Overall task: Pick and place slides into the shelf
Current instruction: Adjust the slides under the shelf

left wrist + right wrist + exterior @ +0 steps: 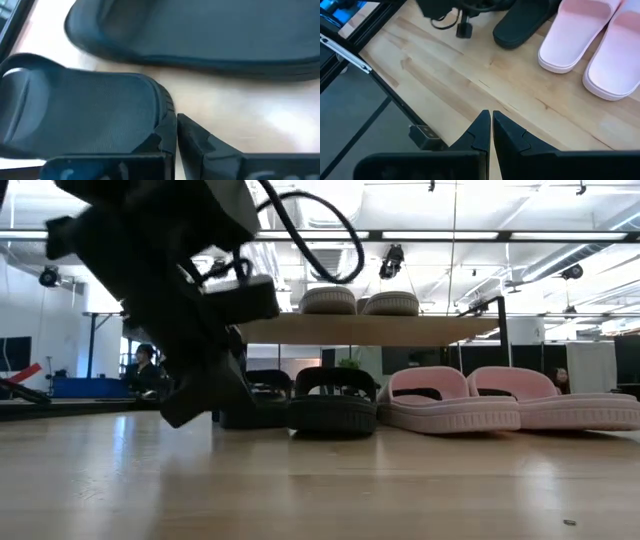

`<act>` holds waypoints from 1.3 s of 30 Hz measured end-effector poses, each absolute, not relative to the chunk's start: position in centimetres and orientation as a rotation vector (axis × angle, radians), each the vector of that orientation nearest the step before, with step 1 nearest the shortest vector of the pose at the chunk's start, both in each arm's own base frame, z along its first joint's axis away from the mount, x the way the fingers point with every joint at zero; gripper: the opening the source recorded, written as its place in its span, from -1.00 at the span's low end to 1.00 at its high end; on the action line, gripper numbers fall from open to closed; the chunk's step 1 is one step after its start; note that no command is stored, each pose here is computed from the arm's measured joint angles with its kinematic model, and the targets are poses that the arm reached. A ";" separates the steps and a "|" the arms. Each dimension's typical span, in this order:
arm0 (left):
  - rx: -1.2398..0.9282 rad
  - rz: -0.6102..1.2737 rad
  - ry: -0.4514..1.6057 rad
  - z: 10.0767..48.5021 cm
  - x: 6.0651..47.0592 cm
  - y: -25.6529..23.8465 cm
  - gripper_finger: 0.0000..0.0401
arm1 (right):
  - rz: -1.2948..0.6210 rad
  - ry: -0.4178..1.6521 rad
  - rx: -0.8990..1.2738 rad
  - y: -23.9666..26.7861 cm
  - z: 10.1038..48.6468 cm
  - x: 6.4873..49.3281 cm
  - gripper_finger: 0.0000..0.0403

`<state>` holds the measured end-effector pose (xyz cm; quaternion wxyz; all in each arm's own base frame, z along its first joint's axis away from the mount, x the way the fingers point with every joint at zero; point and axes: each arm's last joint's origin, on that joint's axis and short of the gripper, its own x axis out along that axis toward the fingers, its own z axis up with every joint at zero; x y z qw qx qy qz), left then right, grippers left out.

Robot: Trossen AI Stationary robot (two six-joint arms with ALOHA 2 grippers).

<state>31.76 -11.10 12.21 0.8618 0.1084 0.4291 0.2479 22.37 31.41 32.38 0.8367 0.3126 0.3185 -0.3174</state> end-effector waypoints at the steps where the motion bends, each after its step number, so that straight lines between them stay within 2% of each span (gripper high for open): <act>1: 0.231 0.530 0.912 12.2 31.7 -10.8 -1.00 | -0.670 0.675 0.658 31.4 32.4 22.4 -0.94; 6: 0.222 0.513 0.897 13.5 31.5 -11.2 -1.00 | -0.659 0.683 0.637 31.5 32.4 22.3 -0.94; 11: 0.156 0.431 0.769 16.7 31.5 -13.7 -1.00 | -0.649 0.692 0.616 31.6 32.3 22.1 -0.94; 13: 0.098 0.346 0.707 17.7 31.8 -14.9 -1.00 | -0.645 0.705 0.602 31.6 32.3 22.1 -0.94; 17: -0.036 0.041 0.649 18.3 32.6 -17.3 -1.00 | -0.637 0.716 0.582 31.6 32.2 22.1 -0.94; 19: -0.055 -0.004 0.634 17.7 32.7 -18.1 -1.00 | -0.632 0.719 0.571 31.6 32.2 22.1 -0.94; 31: -0.024 0.080 0.660 15.3 35.3 -17.6 -1.00 | -0.621 0.728 0.554 31.8 32.1 21.7 -0.94; 39: 0.004 0.218 0.682 13.6 37.1 -15.2 -1.00 | -0.623 0.743 0.567 32.2 31.8 21.1 -0.94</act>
